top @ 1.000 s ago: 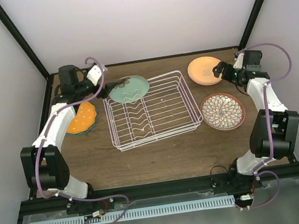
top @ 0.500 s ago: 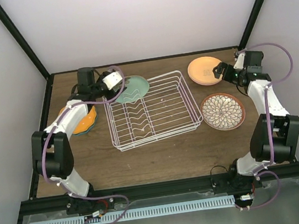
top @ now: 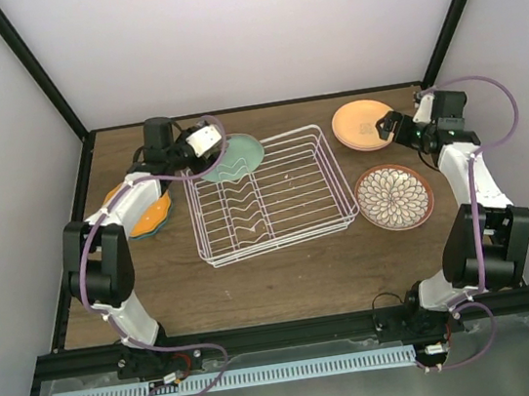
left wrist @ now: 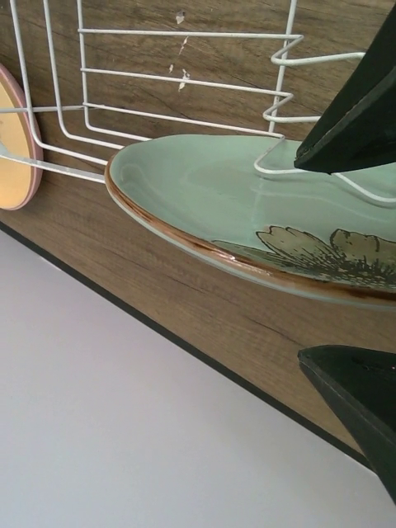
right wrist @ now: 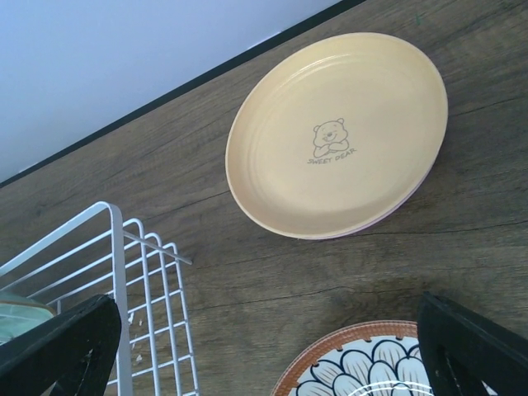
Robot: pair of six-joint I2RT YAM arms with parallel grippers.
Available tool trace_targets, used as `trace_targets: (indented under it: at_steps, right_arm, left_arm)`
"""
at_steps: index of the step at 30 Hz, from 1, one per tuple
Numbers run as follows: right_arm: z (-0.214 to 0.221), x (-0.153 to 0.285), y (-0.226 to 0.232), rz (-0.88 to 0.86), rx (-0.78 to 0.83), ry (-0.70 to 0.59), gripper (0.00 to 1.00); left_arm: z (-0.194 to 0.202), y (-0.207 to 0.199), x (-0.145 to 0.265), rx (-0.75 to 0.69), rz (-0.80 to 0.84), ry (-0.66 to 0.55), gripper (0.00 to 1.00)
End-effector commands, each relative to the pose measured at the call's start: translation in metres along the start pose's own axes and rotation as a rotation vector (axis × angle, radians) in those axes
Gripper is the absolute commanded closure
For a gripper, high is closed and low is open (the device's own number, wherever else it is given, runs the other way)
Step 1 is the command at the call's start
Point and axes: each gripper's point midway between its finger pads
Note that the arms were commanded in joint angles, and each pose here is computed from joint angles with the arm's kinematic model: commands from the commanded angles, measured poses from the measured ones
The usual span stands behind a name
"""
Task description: Unload the plates from the dish rack
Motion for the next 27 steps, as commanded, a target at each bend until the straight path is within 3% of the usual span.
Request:
trace_targets:
  at_steps: [1, 4, 9, 16, 22, 27]
  right_arm:
    - [-0.004, 0.007, 0.016, -0.067, 0.03, -0.015, 0.0]
    - [-0.009, 0.006, 0.023, -0.092, 0.039, -0.017, 0.01]
    - [-0.019, 0.005, 0.034, -0.117, 0.074, -0.017, 0.01]
    - [-0.019, 0.004, 0.04, -0.128, 0.088, -0.011, 0.01]
    - [-0.017, 0.003, 0.042, -0.136, 0.092, -0.007, 0.01]
    - [-0.016, 0.004, 0.051, -0.156, 0.116, -0.014, 0.03]
  left_arm:
    - [-0.017, 0.005, 0.002, -0.048, -0.012, -0.047, 0.43]
    - [-0.017, 0.003, 0.002, -0.048, -0.006, -0.047, 0.5]
    - [-0.014, -0.001, -0.002, -0.046, 0.003, -0.04, 0.53]
    - [-0.006, -0.007, -0.007, -0.045, 0.021, -0.019, 0.7]
    - [-0.002, -0.008, -0.01, -0.042, 0.014, 0.0, 0.96]
    - [-0.013, 0.003, -0.005, -0.06, -0.022, -0.023, 0.96]
Point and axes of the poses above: each gripper's point midway between its finger pads, its own x axis back along the fingers, its own y axis along the line the jaws close on, z = x × y, and after that the axes turned 2 degrees about -x, right-handed
